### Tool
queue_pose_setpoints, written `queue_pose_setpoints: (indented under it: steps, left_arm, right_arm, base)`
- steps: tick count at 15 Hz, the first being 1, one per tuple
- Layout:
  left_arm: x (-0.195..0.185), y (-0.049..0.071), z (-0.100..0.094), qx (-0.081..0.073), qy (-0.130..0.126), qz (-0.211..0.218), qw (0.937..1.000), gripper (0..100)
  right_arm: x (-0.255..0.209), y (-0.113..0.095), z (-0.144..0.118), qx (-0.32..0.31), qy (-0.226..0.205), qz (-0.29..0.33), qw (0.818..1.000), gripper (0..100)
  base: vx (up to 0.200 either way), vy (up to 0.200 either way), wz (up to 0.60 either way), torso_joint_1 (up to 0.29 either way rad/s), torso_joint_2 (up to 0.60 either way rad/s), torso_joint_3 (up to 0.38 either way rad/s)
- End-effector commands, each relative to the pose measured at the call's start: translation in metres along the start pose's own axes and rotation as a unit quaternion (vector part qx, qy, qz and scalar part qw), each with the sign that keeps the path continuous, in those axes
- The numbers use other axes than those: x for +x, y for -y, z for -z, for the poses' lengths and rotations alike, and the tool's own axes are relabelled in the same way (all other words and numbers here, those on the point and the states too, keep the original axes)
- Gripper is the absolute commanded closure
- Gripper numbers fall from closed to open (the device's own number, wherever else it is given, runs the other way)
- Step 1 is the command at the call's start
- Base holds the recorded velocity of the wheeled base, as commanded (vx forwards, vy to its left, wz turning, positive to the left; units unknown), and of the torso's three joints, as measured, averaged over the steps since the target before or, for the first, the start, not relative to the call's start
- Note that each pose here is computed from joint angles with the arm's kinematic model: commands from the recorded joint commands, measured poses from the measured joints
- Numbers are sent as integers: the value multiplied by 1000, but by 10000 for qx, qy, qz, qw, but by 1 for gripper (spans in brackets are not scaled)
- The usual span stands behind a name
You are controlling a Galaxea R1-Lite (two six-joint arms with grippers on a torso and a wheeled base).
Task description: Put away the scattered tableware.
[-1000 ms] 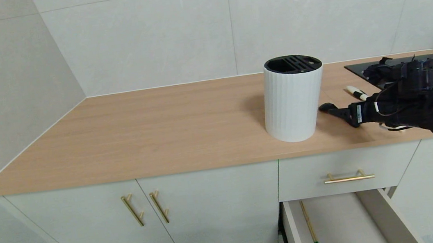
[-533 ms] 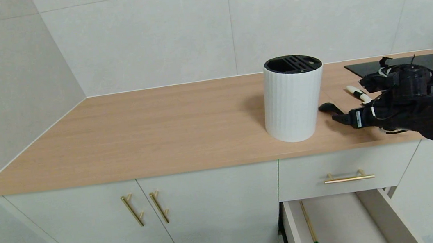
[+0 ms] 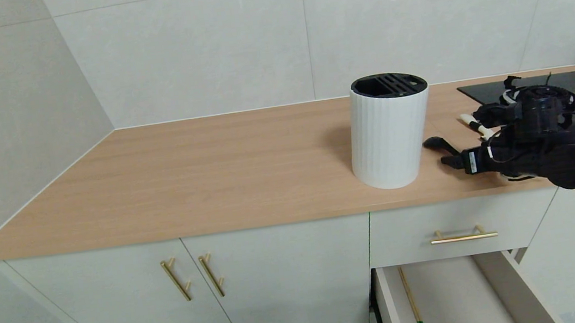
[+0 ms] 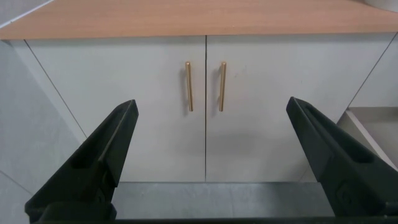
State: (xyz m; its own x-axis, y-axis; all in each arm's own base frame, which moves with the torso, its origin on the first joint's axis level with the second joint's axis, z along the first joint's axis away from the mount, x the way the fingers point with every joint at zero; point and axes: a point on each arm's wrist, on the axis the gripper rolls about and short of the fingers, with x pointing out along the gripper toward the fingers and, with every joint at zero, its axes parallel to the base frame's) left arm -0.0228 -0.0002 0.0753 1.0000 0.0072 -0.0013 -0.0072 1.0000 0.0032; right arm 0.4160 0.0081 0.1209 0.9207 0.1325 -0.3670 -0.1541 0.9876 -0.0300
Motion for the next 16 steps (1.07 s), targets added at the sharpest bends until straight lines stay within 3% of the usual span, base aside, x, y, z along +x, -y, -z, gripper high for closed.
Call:
queue_pose_setpoints:
  steps: [1, 9, 13, 16]
  left_arm:
    - [0, 0, 0, -1, -1, -2, 10000, 0]
    - [0, 0, 0, -1, -1, -10, 10000, 0]
    - [0, 0, 0, -1, -1, -10, 10000, 0]
    - [0, 0, 0, -1, -1, -2, 10000, 0]
  right_arm:
    - [1, 0, 1, -5, -16, -7, 10000, 100]
    - [-1, -2, -1, -8, 0, -27, 10000, 100]
    - [-13, -1, -16, 13, 174, 309, 9994, 100]
    - [-42, -6, -36, 431, 159, 441, 9980, 100]
  base:
    - [0, 0, 0, 0, 0, 0]
    - [0, 0, 0, 0, 0, 0]
    - [0, 0, 0, 0, 0, 0]
    - [0, 0, 0, 0, 0, 0]
